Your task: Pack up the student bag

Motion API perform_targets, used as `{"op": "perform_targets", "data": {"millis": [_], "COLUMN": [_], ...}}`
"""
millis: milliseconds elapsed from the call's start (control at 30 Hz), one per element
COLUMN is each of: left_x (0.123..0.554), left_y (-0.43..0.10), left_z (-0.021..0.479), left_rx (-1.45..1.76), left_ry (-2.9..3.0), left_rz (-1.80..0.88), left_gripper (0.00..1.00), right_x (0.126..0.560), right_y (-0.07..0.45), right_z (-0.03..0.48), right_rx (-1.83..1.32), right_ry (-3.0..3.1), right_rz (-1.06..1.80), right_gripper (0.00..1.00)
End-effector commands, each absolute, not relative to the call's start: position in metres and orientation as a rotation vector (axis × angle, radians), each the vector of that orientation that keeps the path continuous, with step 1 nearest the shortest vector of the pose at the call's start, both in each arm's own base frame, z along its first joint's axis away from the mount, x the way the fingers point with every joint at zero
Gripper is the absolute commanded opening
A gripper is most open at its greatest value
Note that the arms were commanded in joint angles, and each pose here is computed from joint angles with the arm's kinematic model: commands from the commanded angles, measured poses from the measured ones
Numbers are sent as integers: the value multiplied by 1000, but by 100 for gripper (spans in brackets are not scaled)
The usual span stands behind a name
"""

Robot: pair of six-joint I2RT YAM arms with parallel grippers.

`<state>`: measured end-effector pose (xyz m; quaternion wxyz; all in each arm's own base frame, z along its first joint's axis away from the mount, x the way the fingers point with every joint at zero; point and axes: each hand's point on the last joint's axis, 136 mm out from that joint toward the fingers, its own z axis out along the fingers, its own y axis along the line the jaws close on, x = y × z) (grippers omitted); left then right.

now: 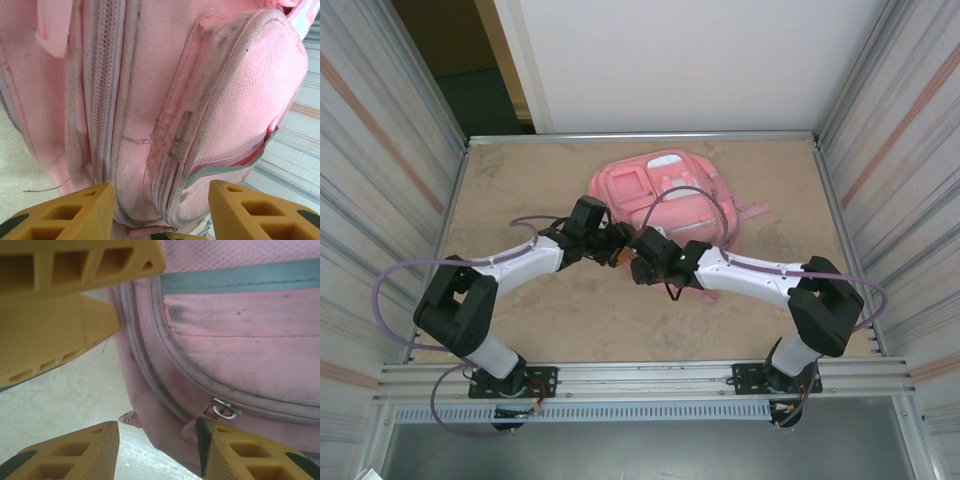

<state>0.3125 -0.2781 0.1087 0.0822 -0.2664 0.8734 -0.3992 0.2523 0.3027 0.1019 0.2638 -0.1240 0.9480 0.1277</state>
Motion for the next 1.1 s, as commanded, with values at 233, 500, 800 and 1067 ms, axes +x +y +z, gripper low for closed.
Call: {"op": "perform_targets", "data": {"millis": [233,500,800,1067], "left_x": [325,327,319,320], "left_y": [-297,-317,-319,-313], "left_z": [130,117,97,91], "left_rx": [-737,-724,-762,-769], "left_ry": [2564,2601,2625,2620], "left_rz": [-1229,-1219,-1135,-1067], "left_gripper": [53,52,47,34], "right_x": [255,271,266,253], "right_y": [265,282,265,259], "right_z": [115,89,74,95], "right_rx": [-197,-176,-63,-90], "right_ry": [2553,2579,2593,2544], "right_rz": [292,276,186,228], "right_gripper": [52,40,11,3]}}
